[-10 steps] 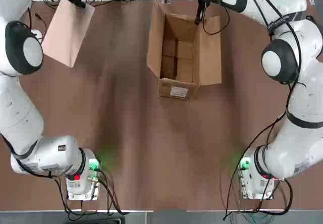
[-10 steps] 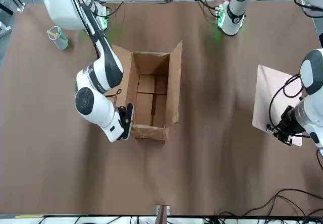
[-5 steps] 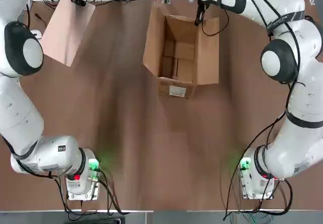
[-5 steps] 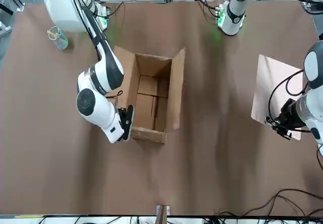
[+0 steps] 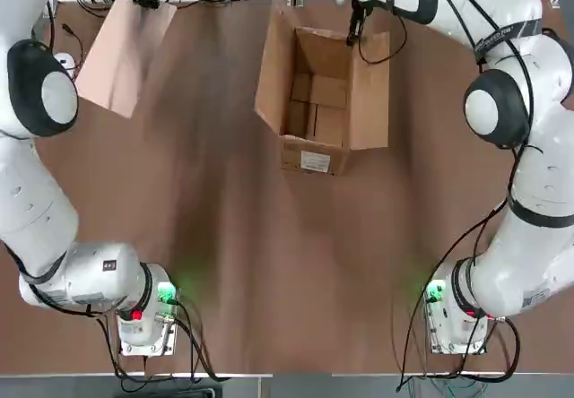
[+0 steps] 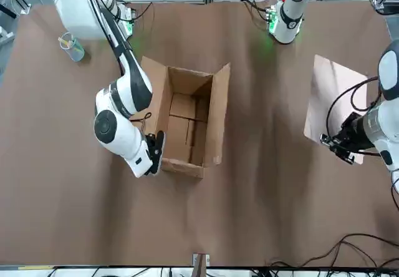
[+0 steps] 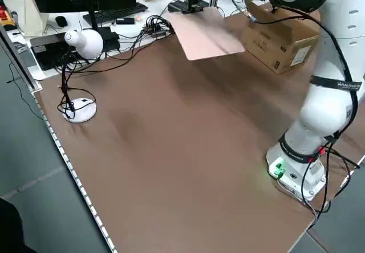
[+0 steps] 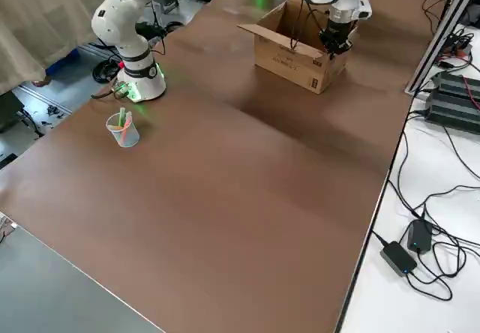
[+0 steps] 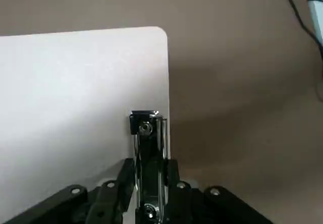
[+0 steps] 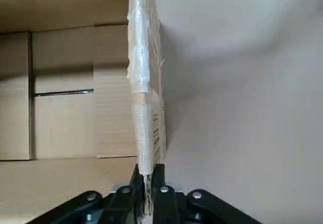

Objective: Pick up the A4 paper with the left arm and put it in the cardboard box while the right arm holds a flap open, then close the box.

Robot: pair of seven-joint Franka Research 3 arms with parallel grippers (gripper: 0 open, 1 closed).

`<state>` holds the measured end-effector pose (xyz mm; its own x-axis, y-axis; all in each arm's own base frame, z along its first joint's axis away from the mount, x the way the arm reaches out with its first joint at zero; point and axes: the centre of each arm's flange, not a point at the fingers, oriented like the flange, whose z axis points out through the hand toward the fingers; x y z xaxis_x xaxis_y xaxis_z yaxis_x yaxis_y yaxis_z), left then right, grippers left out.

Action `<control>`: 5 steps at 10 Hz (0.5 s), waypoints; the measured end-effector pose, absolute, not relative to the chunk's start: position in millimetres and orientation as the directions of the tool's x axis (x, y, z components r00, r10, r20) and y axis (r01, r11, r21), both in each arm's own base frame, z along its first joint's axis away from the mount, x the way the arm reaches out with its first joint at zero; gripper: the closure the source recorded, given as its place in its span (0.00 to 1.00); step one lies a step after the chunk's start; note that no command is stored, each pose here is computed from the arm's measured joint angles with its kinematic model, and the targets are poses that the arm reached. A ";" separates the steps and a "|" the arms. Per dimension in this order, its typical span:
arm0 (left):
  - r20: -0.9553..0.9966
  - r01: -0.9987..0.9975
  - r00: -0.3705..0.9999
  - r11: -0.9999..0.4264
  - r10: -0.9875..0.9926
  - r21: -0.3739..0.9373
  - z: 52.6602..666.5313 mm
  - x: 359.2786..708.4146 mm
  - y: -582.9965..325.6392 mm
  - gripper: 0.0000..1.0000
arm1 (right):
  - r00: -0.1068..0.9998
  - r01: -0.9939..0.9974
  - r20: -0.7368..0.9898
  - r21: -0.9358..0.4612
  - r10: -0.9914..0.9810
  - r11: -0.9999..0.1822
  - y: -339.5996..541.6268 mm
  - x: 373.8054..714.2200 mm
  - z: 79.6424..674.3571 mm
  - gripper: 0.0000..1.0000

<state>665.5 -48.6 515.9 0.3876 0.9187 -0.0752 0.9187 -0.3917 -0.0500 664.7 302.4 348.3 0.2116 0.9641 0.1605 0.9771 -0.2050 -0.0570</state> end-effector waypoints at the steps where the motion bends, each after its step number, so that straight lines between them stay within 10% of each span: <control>1: -0.073 0.923 0.377 -0.381 0.923 -0.050 521.2 661.9 -67.3 0.70 | 0.210 0.978 0.164 -0.052 0.964 -0.204 303.6 664.8 348.8 0.87; 5: -0.069 0.943 0.328 -0.331 0.942 -0.033 540.2 646.8 -145.6 0.70 | 0.202 0.979 0.170 -0.043 0.965 -0.197 309.8 663.1 349.7 0.85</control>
<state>646.8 -145.6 540.2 0.3278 0.9422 -0.0694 0.9432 -0.3305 -0.0326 663.1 309.8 349.7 0.2017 0.9645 0.1704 0.9794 -0.1971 -0.0433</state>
